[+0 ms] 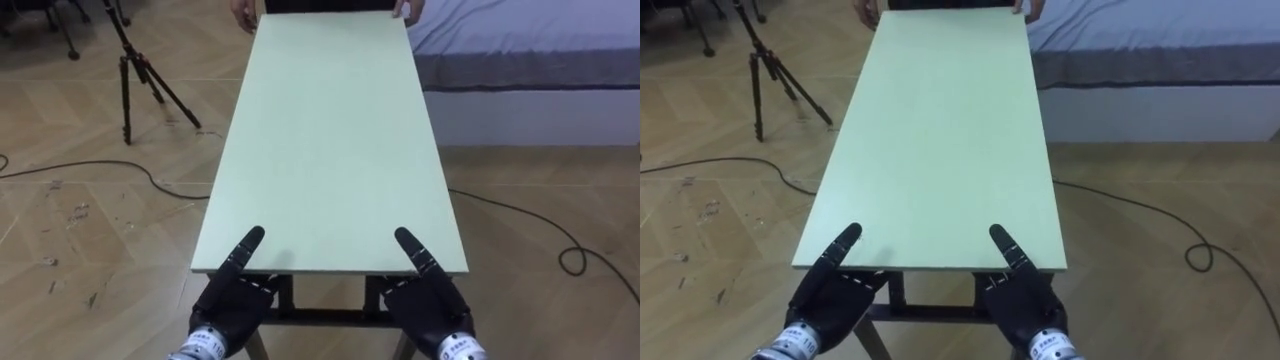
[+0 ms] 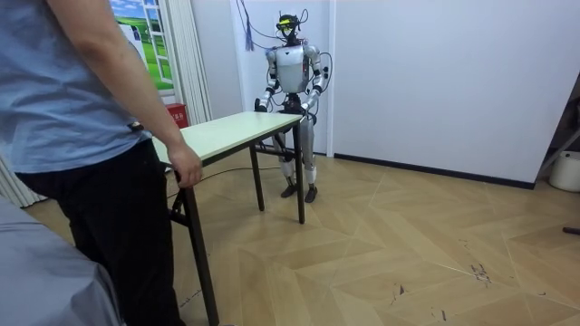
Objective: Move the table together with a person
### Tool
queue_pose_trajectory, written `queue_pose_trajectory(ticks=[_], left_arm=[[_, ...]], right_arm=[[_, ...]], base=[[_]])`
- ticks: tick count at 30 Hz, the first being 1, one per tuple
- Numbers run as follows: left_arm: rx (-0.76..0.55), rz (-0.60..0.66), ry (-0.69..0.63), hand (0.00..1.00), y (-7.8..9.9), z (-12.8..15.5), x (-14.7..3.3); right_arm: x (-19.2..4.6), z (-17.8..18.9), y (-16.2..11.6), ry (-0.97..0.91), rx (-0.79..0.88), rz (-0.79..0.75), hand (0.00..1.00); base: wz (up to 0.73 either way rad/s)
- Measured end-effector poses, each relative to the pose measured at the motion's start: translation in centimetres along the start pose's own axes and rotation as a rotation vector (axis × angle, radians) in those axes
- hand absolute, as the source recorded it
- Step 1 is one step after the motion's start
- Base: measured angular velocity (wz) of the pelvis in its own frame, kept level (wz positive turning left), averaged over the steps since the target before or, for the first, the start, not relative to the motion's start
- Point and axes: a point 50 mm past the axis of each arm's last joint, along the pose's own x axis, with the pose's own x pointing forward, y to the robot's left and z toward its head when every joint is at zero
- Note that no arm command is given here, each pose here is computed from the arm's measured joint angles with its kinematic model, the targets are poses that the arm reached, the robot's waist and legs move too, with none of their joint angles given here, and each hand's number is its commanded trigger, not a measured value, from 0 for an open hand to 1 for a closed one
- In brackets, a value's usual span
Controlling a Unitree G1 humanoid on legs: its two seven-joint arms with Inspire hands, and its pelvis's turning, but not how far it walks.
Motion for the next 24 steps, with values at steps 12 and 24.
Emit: queue_pose_trajectory(ticks=[12,24], left_arm=[[0.032,0.008,-0.009,0.28,0.05,0.05,0.03],[0.011,-0.01,-0.028,1.0,-0.33,-0.37,0.29]], right_arm=[[0.17,-0.24,0.25,-0.006,0.018,-0.001,0.28],[0.29,-0.17,0.35,-0.019,0.012,-0.063,1.0]], base=[[0.0],[0.0]])
